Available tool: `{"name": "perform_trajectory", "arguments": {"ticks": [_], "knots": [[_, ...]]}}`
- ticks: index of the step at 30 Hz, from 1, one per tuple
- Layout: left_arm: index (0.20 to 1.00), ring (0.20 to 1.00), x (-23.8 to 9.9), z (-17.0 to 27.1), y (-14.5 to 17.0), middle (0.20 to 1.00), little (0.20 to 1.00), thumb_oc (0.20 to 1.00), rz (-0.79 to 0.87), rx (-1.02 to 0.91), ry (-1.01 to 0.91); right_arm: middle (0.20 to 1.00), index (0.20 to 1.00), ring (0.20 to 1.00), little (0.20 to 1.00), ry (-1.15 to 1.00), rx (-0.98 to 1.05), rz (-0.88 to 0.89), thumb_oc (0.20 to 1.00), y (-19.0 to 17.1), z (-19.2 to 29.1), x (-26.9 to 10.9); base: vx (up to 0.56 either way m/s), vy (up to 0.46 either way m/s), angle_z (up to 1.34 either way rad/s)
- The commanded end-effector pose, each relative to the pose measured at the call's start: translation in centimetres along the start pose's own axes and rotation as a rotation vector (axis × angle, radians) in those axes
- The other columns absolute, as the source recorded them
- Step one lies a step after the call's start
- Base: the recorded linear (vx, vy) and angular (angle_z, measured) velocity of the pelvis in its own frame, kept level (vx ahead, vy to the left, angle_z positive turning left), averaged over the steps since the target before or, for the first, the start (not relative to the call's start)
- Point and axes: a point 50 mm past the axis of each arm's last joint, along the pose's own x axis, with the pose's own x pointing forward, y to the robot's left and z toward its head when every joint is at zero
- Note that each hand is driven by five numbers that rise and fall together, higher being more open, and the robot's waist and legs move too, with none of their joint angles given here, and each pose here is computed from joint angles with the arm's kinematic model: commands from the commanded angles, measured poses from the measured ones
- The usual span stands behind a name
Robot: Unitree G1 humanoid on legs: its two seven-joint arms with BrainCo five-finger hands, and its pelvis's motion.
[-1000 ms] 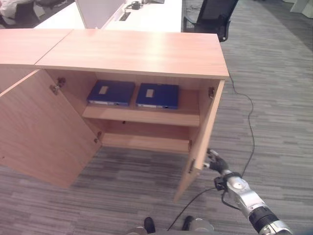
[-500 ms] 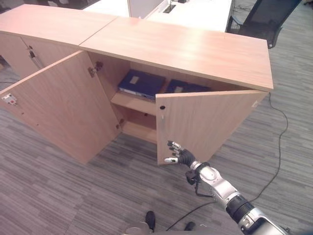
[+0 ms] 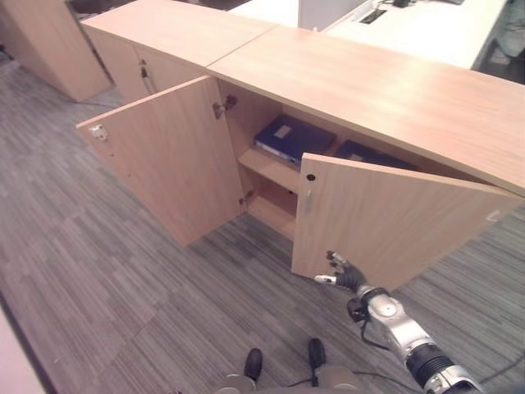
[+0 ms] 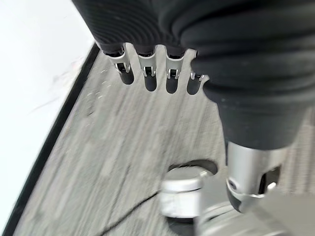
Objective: Put the empty folder in the office cabinet
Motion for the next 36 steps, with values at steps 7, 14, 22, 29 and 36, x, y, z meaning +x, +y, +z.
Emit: {"name": "perform_trajectory", "arguments": {"ticks": [7,14,22,29,36], "knots": [[1.000,1.000,0.1,-0.4,1.6,1.000,1.000,1.000,0.039,-0.085,0.035,1.000,1.000,1.000,1.000,0.262,-0.106,-0.067,1.000,0.4,-5.4,-0.4,0.12,-0.251,0.45],[1.000,1.000,0.2,4.7,3.3,1.000,1.000,1.000,0.096,-0.279,-0.123,1.000,1.000,1.000,1.000,0.558,-0.163,-0.071,1.000,2.1,-11.4,-2.9,0.08,-0.234,0.86],[1.000,1.000,-3.6,12.7,8.9,1.000,1.000,1.000,0.209,-0.444,-0.630,1.000,1.000,1.000,1.000,0.677,-0.070,-0.178,1.000,0.8,-13.0,-4.1,0.02,-0.038,0.35],[1.000,1.000,-8.8,13.9,13.2,1.000,1.000,1.000,0.360,-0.576,-0.937,1.000,1.000,1.000,1.000,0.713,-0.069,-0.232,1.000,-0.3,-14.2,-5.4,0.15,0.090,0.10],[1.000,1.000,-12.4,15.4,14.5,1.000,1.000,1.000,0.362,-0.554,-1.124,1.000,1.000,1.000,1.000,0.807,0.010,-0.284,1.000,-1.0,-16.5,-7.9,0.14,0.162,-0.05]]}}
